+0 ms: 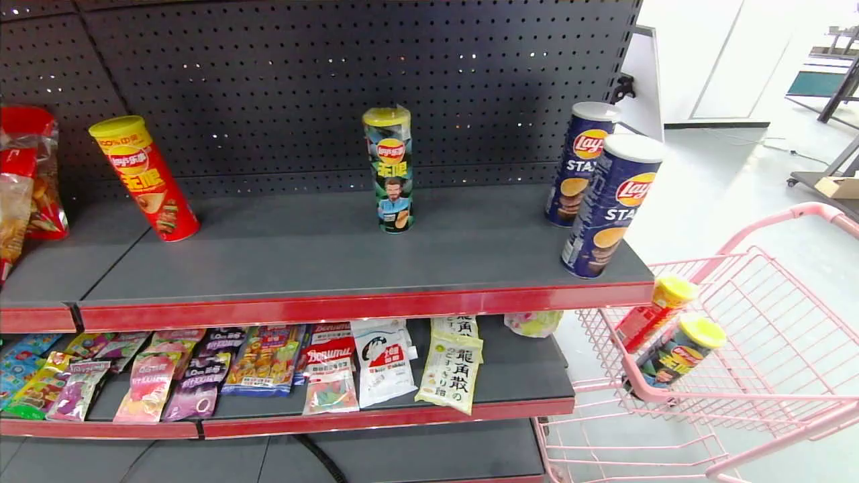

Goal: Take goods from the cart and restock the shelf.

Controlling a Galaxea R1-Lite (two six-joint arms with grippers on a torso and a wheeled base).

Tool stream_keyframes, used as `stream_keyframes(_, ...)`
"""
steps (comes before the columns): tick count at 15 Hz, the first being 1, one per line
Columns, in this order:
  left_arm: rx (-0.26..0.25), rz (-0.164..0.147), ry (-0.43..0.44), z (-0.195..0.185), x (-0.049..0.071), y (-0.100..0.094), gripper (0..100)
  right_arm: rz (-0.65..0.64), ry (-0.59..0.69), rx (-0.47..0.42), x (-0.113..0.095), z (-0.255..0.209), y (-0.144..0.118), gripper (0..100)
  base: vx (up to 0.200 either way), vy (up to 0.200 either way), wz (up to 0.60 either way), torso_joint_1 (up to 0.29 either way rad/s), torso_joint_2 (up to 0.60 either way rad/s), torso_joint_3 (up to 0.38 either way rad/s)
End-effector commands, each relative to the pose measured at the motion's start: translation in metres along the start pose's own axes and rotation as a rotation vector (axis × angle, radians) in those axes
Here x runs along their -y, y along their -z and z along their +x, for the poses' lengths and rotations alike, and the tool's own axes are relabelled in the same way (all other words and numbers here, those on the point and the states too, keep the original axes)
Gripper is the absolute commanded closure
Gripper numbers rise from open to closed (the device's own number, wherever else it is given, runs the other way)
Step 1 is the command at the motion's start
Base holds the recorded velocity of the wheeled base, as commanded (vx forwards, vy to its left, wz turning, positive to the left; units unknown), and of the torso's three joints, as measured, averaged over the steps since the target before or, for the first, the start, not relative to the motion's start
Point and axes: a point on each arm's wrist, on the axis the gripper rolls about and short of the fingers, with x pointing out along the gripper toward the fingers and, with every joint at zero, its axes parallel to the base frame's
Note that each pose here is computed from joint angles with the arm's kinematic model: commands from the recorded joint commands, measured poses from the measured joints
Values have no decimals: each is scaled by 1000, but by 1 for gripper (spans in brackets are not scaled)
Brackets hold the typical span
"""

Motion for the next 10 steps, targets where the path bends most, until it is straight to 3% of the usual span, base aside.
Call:
stream_keyframes(1,-1,0,-1,0,0,0,0,-1,0,-2,0,0,0,0,0,-200,0,2,-2,-2)
stream_keyframes(3,-1,2,0,0,0,0,0,-1,0,-2,0,0,0,0,0,-200,0,5,5,2)
stream_keyframes(4,-1,0,0,0,0,0,0,0,0,-2,0,0,0,0,0,0,0,0,0,0)
stream_keyframes(10,-1,-1,2,0,0,0,0,0,0,1,0,0,0,0,0,0,-600,5,2,6)
